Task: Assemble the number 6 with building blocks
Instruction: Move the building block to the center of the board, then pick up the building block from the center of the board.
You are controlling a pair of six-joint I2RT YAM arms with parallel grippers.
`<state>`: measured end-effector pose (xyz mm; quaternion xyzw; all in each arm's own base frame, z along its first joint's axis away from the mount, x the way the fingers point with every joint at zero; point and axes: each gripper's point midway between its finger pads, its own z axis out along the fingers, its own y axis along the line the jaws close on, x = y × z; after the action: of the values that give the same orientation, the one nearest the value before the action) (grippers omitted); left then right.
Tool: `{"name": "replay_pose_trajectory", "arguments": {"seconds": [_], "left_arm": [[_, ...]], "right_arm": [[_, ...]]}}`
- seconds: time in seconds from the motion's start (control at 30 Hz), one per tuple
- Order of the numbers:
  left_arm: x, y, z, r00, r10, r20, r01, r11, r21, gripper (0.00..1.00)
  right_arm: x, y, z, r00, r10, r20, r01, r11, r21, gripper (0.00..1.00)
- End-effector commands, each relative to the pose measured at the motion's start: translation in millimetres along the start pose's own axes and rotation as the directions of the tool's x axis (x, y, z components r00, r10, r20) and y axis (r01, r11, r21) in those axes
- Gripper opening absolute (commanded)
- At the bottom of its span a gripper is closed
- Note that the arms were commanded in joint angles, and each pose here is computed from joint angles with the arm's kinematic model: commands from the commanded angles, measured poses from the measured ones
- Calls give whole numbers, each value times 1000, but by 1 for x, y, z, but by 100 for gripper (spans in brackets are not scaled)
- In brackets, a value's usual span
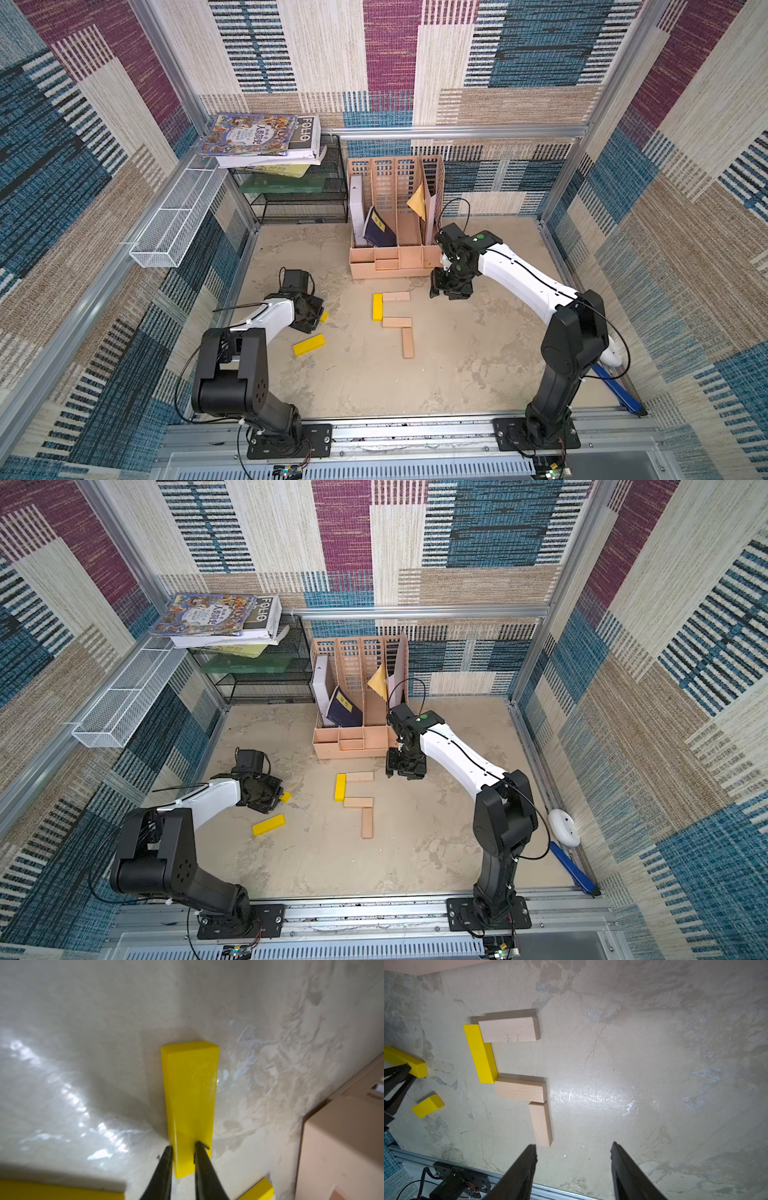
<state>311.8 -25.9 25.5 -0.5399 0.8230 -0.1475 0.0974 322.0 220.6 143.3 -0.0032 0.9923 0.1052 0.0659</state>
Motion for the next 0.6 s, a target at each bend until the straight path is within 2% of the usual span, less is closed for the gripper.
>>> {"name": "replay_pose_trajectory", "arguments": {"seconds": [0.0, 0.13, 0.27, 0.33, 0.57], "left_arm": [[37, 83, -19, 988, 20, -152, -65, 952, -300, 21], [32, 74, -39, 987, 92, -132, -124, 957, -260, 24], [21, 50, -48, 981, 161, -107, -182, 958, -222, 48], [18, 43, -48, 978, 178, -108, -198, 956, -216, 55], [19, 44, -39, 979, 162, -126, -188, 953, -236, 59]], "right_arm": [[-1, 2, -4, 1000, -3, 16, 3, 1000, -13, 62], [-3, 3, -5, 1000, -9, 26, 10, 1000, -19, 69], [-4, 6, -2, 1000, -17, 26, 18, 999, -33, 71], [-4, 6, -1, 999, -21, 24, 22, 999, -35, 72], [-4, 3, -2, 999, -20, 32, 21, 999, -34, 72]]}}
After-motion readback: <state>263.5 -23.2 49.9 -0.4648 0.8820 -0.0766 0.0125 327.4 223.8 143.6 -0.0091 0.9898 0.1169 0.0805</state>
